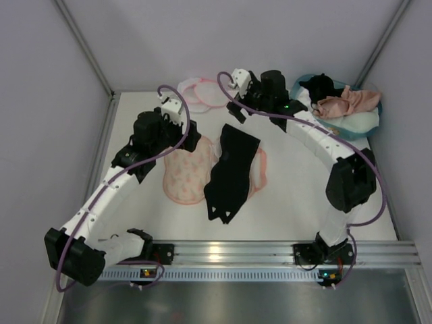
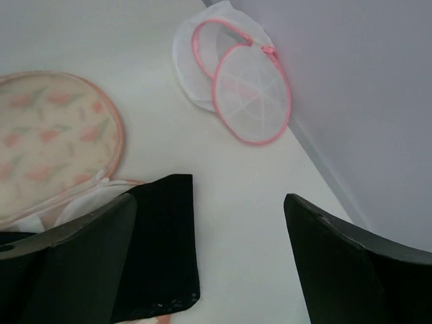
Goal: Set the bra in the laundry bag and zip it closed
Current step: Place the bra in the laundry bag, then adjust the bra at the center of the board.
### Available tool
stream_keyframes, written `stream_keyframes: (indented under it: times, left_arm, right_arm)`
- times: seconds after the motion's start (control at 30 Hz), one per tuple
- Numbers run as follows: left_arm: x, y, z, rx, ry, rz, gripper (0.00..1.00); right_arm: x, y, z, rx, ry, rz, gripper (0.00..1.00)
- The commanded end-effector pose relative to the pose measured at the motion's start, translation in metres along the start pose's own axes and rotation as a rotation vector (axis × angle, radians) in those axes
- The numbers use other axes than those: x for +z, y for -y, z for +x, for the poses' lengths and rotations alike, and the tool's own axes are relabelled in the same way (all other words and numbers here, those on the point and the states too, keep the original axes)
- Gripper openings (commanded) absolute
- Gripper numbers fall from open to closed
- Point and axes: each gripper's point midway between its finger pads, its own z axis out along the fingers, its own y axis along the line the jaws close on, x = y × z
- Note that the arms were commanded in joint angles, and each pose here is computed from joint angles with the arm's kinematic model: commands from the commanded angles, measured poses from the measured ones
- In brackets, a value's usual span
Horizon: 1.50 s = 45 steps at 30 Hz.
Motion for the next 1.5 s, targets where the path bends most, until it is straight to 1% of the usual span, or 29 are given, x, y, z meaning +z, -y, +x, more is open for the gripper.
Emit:
stream_keyframes:
  times: [0.0,0.03,0.07,0.1,0.13,0.17,0.2,0.23,0.27,0.3,0.33,0.37,0.43,0.47,0.5,0.53,0.57,0.63,0.73,0.8,0.9,1.0,1.03,1.2,1.3,1.33,1.37,1.4,1.47]
  left_arm:
    - [0.001,0.021,0.005,0.05,-0.026,0.145,0.96]
    - [0.0,0.031,0.013,0.065,-0.056,0.206,0.95]
    - [0.002,0.039,0.024,0.085,-0.098,0.267,0.92]
    - [-0.008,0.057,0.042,0.129,-0.164,0.404,0.92]
    - [-0.013,0.065,0.052,0.157,-0.197,0.472,0.91]
    - [-0.016,0.069,0.065,0.241,-0.226,0.539,0.89]
    - [-0.026,0.074,0.082,0.254,-0.284,0.596,0.88]
    - [-0.033,0.078,0.091,0.285,-0.301,0.65,0.88]
    - [-0.037,0.077,0.098,0.395,-0.291,0.684,0.88]
    - [-0.04,0.077,0.11,0.443,-0.315,0.703,0.88]
    - [-0.048,0.075,0.126,0.491,-0.37,0.72,0.88]
    - [-0.052,0.082,0.135,0.614,-0.364,0.779,0.87]
    - [-0.058,0.087,0.161,0.705,-0.407,0.824,0.87]
    - [-0.061,0.096,0.171,0.801,-0.411,0.868,0.87]
    - [-0.064,0.097,0.186,0.835,-0.444,0.888,0.87]
    - [-0.068,0.11,0.199,0.891,-0.464,0.946,0.86]
    - [-0.069,0.112,0.209,0.935,-0.481,0.97,0.85]
    - [-0.069,0.121,0.219,0.963,-0.496,1.009,0.85]
    - [-0.057,0.137,0.233,1.0,-0.503,1.049,0.84]
    - [-0.047,0.144,0.233,1.017,-0.478,1.046,0.83]
    - [-0.041,0.15,0.246,1.043,-0.502,1.069,0.79]
    - [-0.037,0.152,0.264,1.066,-0.552,1.096,0.74]
    - [-0.037,0.152,0.271,1.074,-0.57,1.11,0.7]
    - [-0.034,0.155,0.283,1.095,-0.587,1.12,0.58]
    - [-0.035,0.154,0.296,1.121,-0.616,1.124,0.46]
    - [-0.037,0.152,0.303,1.131,-0.64,1.124,0.37]
    - [-0.038,0.151,0.306,1.135,-0.656,1.124,0.32]
    - [-0.039,0.151,0.309,1.142,-0.666,1.129,0.21]
    - [-0.042,0.151,0.311,1.132,-0.679,1.124,0.11]
  right_arm:
    - [-0.046,0.008,-0.025,0.192,0.026,0.006,0.91]
    - [-0.046,0.002,-0.019,0.244,0.008,-0.036,0.83]
    - [-0.049,-0.009,-0.006,0.346,-0.048,-0.075,0.81]
    - [-0.051,-0.008,0.0,0.406,-0.06,-0.094,0.8]
    - [-0.053,-0.012,0.004,0.459,-0.076,-0.115,0.78]
    - [-0.057,-0.012,0.016,0.556,-0.106,-0.116,0.77]
    - [-0.058,-0.015,0.02,0.603,-0.114,-0.129,0.77]
    - [-0.06,-0.016,0.024,0.64,-0.119,-0.132,0.76]
    - [-0.063,-0.013,0.032,0.68,-0.13,-0.125,0.75]
    - [-0.063,-0.016,0.041,0.691,-0.144,-0.125,0.76]
    - [-0.065,-0.015,0.046,0.698,-0.149,-0.118,0.76]
    - [-0.064,-0.015,0.055,0.713,-0.16,-0.111,0.75]
    - [-0.063,-0.014,0.058,0.758,-0.158,-0.108,0.76]
    - [-0.063,-0.013,0.06,0.777,-0.162,-0.107,0.76]
    - [-0.062,-0.013,0.066,0.792,-0.17,-0.108,0.77]
    - [-0.061,-0.012,0.067,0.8,-0.172,-0.109,0.77]
    - [-0.062,-0.01,0.07,0.806,-0.176,-0.103,0.78]
    - [-0.062,-0.009,0.074,0.815,-0.183,-0.097,0.78]
    - [-0.065,-0.009,0.087,0.871,-0.206,-0.095,0.78]
    - [-0.067,-0.009,0.097,0.906,-0.219,-0.099,0.79]
    - [-0.073,-0.01,0.106,0.929,-0.23,-0.095,0.78]
    - [-0.076,-0.009,0.113,0.942,-0.233,-0.09,0.78]
    - [-0.077,-0.008,0.116,0.95,-0.237,-0.087,0.78]
    - [-0.08,-0.007,0.127,0.975,-0.243,-0.079,0.77]
    - [-0.08,-0.01,0.133,0.989,-0.255,-0.082,0.77]
    - [-0.08,-0.013,0.137,1.003,-0.264,-0.085,0.77]
    - [-0.079,-0.015,0.139,1.01,-0.268,-0.091,0.77]
    - [-0.079,-0.016,0.14,1.018,-0.27,-0.093,0.76]
    - [-0.08,-0.02,0.145,1.03,-0.281,-0.098,0.76]
